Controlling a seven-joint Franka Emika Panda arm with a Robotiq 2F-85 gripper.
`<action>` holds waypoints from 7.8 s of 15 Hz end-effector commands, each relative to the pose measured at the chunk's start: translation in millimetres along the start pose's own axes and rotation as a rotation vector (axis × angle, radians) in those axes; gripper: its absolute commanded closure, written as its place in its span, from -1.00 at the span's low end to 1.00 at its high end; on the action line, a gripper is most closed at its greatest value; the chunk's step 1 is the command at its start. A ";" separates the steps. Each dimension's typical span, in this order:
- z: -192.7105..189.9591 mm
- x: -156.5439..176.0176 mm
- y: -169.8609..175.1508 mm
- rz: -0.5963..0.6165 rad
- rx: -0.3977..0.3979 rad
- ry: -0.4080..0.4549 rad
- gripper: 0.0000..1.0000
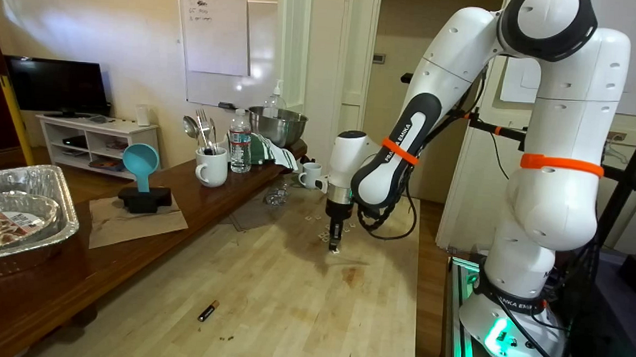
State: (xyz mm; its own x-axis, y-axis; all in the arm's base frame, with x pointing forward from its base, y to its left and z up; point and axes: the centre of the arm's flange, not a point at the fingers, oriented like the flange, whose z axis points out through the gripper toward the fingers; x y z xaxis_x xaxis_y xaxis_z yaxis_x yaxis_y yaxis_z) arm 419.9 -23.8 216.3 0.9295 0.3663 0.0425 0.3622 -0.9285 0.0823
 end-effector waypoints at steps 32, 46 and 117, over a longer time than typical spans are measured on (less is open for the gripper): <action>-32.2 -16.2 46.1 0.310 -0.077 0.056 1.00; 9.7 -51.7 103.1 0.092 -0.125 0.042 1.00; 22.9 19.2 -8.8 0.290 0.000 -0.093 1.00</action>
State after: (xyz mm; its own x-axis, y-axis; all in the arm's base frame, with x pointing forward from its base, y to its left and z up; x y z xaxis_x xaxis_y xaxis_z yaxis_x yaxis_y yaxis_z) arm 439.1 -20.1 216.2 0.9942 0.0988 0.0413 0.0948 -0.9914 0.0901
